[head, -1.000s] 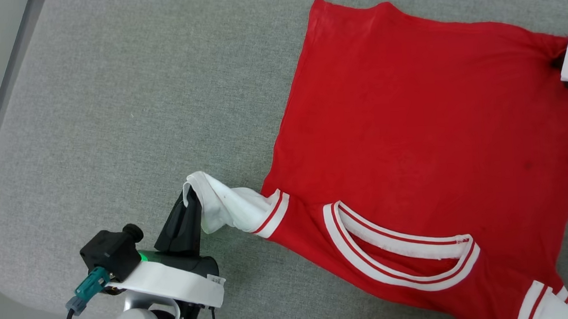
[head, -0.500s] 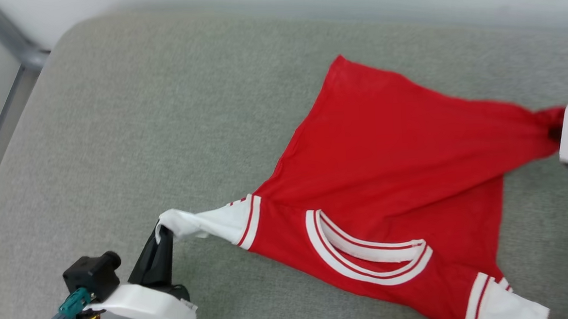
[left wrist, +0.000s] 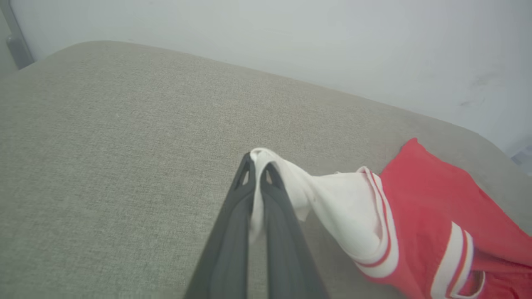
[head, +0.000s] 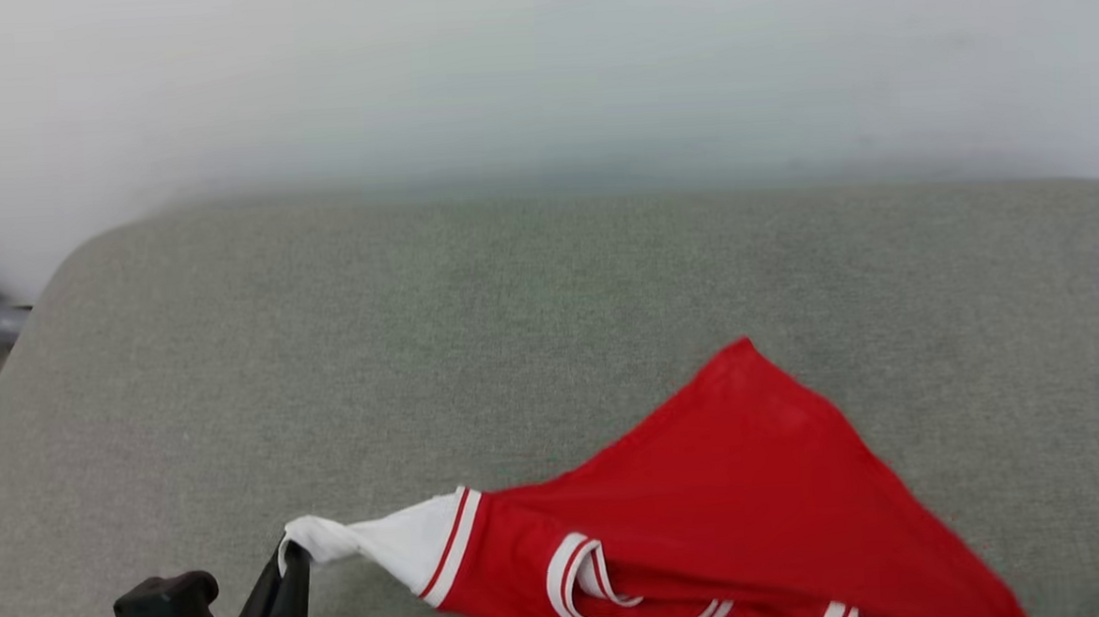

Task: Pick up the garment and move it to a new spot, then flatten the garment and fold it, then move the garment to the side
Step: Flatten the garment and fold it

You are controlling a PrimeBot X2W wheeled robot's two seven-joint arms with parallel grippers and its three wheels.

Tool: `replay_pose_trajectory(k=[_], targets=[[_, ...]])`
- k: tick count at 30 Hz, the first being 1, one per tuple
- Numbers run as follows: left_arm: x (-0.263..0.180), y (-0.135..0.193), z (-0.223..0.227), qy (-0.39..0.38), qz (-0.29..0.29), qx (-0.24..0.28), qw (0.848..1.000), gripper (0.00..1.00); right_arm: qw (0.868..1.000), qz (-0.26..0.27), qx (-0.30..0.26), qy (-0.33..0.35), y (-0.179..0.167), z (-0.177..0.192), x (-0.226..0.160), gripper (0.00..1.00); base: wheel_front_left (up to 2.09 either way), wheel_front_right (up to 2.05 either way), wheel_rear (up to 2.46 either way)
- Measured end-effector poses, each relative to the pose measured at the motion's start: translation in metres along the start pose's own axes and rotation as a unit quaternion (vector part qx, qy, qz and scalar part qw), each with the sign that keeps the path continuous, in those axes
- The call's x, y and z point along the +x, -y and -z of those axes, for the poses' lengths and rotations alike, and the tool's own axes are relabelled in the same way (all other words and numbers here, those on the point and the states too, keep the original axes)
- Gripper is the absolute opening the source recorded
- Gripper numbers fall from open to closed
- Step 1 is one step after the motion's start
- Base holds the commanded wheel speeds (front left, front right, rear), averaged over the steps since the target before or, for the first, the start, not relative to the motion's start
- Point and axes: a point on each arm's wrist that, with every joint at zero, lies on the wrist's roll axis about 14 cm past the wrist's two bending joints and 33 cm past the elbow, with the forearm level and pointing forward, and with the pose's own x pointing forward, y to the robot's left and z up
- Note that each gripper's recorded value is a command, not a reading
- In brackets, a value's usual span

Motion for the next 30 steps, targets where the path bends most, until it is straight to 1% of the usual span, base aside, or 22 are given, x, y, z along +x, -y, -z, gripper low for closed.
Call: replay_pose_trajectory(k=[3,6,7,8,9,11,13,16,17,20,22,24,28,29,30], targets=[[-0.004,0.001,0.0,-0.002,-0.002,-0.002,1.0,0.0,0.999,-0.001,0.038,-0.012,0.006,0.037,-0.009,0.0,0.0,0.0,0.0],[-0.004,0.005,-0.002,0.0,0.002,-0.002,1.0,0.0,0.998,0.004,0.063,-0.018,0.014,0.059,-0.014,0.0,0.0,0.0,0.0],[-0.003,0.006,-0.002,0.0,0.003,-0.002,1.0,0.0,0.997,0.003,0.071,-0.014,0.015,0.061,-0.015,0.15,0.0,0.0,0.0],[-0.003,0.006,-0.002,-0.003,0.005,-0.001,1.0,0.0,0.997,-0.001,0.079,-0.005,0.016,0.06,-0.016,0.59,0.0,0.0,0.0],[-0.003,0.007,-0.002,-0.003,0.006,0.0,1.0,0.0,0.996,-0.009,0.088,0.012,0.014,0.056,-0.016,1.0,0.0,0.0,0.0],[-0.002,0.009,-0.002,-0.004,0.008,0.001,1.0,0.0,0.994,-0.02,0.101,0.043,0.012,0.049,-0.016,1.0,0.0,0.0,0.0],[-0.001,0.009,-0.003,-0.005,0.008,0.002,1.0,0.0,0.99,-0.021,0.109,0.09,0.013,0.036,-0.018,1.0,0.0,0.0,0.0],[0.0,0.009,-0.002,-0.007,0.007,0.002,1.0,0.0,0.98,-0.02,0.097,0.17,0.009,0.006,-0.021,1.0,0.0,0.0,0.0],[0.0,0.01,-0.002,-0.007,0.007,0.002,1.0,0.0,0.976,-0.021,0.093,0.198,0.006,-0.006,-0.022,1.0,0.0,0.0,0.0],[0.002,0.011,-0.003,-0.006,0.008,0.001,1.0,0.0,0.955,-0.022,0.069,0.289,-0.004,-0.046,-0.031,1.0,0.0,0.0,0.0],[0.004,0.011,-0.004,-0.006,0.008,0.001,1.0,0.0,0.937,-0.03,0.049,0.343,-0.015,-0.071,-0.036,1.0,0.0,0.0,0.0],[0.009,0.014,-0.007,-0.002,0.011,0.002,1.0,0.0,0.928,-0.044,0.031,0.368,-0.029,-0.09,-0.034,1.0,0.0,0.0,0.0],[0.024,0.019,-0.013,0.008,0.019,0.001,1.0,0.0,0.925,-0.067,-0.012,0.374,-0.055,-0.124,-0.017,1.0,0.0,0.0,0.0],[0.028,0.02,-0.014,0.009,0.02,0.0,1.0,0.0,0.925,-0.074,-0.031,0.371,-0.064,-0.134,-0.013,1.0,0.0,0.0,0.0],[0.039,0.022,-0.013,0.01,0.024,0.0,1.0,0.0,0.932,-0.09,-0.086,0.34,-0.088,-0.155,0.006,1.0,0.0,0.0,0.0]])
